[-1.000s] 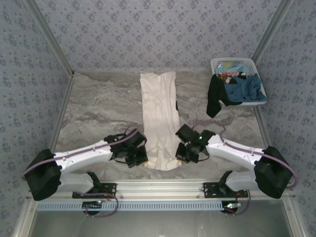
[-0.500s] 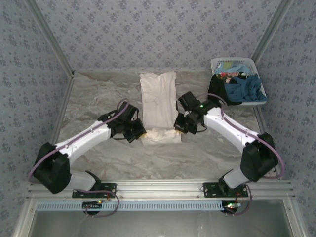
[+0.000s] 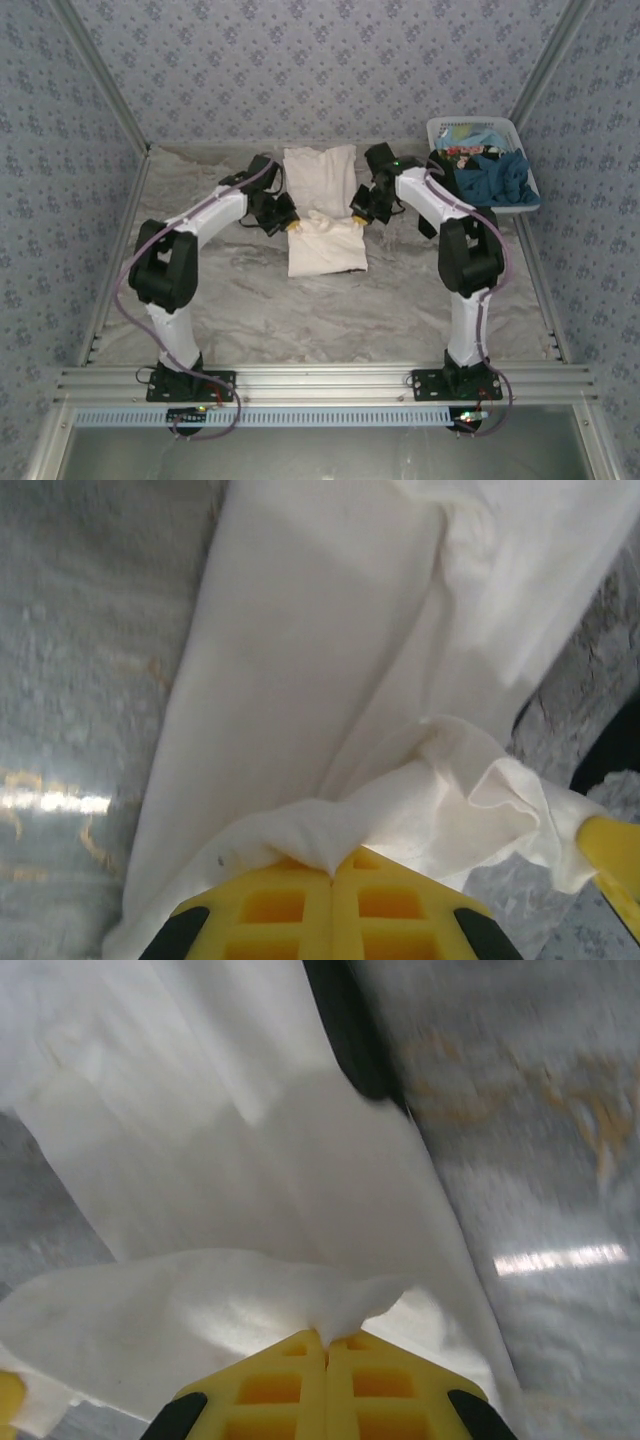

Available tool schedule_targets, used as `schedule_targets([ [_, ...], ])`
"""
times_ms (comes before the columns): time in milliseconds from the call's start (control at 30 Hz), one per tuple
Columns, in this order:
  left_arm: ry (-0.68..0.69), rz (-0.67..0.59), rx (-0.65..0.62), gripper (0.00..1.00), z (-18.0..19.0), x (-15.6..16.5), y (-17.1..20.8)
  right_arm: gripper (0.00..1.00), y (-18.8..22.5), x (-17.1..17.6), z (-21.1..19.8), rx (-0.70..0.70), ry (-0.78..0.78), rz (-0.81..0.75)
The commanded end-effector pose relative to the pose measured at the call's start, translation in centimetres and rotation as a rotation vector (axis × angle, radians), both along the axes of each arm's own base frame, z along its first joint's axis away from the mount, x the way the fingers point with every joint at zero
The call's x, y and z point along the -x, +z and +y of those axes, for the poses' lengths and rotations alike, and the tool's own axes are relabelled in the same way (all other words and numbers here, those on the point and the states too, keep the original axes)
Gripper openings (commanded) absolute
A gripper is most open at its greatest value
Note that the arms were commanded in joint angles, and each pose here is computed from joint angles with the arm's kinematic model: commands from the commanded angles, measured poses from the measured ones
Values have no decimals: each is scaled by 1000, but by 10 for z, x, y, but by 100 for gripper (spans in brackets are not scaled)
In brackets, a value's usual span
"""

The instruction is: Fold and stack the t-shirts

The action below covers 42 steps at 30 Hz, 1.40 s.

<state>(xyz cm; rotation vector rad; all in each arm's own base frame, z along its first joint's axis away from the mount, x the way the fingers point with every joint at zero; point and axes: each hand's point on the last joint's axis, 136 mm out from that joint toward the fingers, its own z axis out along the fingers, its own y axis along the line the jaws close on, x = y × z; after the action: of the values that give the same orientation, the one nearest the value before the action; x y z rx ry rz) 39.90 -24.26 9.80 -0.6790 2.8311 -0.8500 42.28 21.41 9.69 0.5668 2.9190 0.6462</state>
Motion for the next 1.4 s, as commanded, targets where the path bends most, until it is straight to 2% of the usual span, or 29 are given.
schedule_targets([
  [0,-31,-13,17,7,-1,-26,2,1,-5,-22,1,-17,20,17],
  [33,-29,-22,16,21,1,-36,1,21,-10,-29,0,-21,21,25],
  [67,-22,-39,12,40,3,-46,2,36,-13,-35,-3,-13,22,20],
  [100,-14,-61,14,47,6,-55,5,44,-13,-41,-5,-8,24,3],
  [133,1,-88,12,49,10,-62,10,50,-10,-46,-8,-6,20,-23],
  [200,27,-136,4,49,19,-68,24,55,2,-53,-15,-9,20,-70],
  [300,40,-159,-20,48,31,-52,37,58,22,-45,-25,9,30,-118],
  [400,50,-120,-24,44,37,-9,28,59,27,-19,-36,24,23,-129],
  [500,64,-64,-25,36,39,42,11,57,20,18,-36,15,35,-123],
  [633,104,10,61,41,23,92,-12,61,12,64,-23,-15,87,-128],
  [767,115,81,71,43,11,114,-38,63,-16,97,-16,-44,100,-57],
  [1000,95,136,33,43,4,114,-66,63,-51,112,-14,-31,112,14],
  [1100,84,130,28,40,-1,107,-70,62,-58,113,-11,-20,118,43],
  [1200,87,126,11,30,-2,100,-75,59,-63,109,-7,-22,109,42],
  [1300,89,118,17,21,-7,94,-77,51,-71,107,-3,-22,104,67],
  [1367,93,104,14,13,-7,88,-76,40,-73,103,-1,-24,97,69],
])
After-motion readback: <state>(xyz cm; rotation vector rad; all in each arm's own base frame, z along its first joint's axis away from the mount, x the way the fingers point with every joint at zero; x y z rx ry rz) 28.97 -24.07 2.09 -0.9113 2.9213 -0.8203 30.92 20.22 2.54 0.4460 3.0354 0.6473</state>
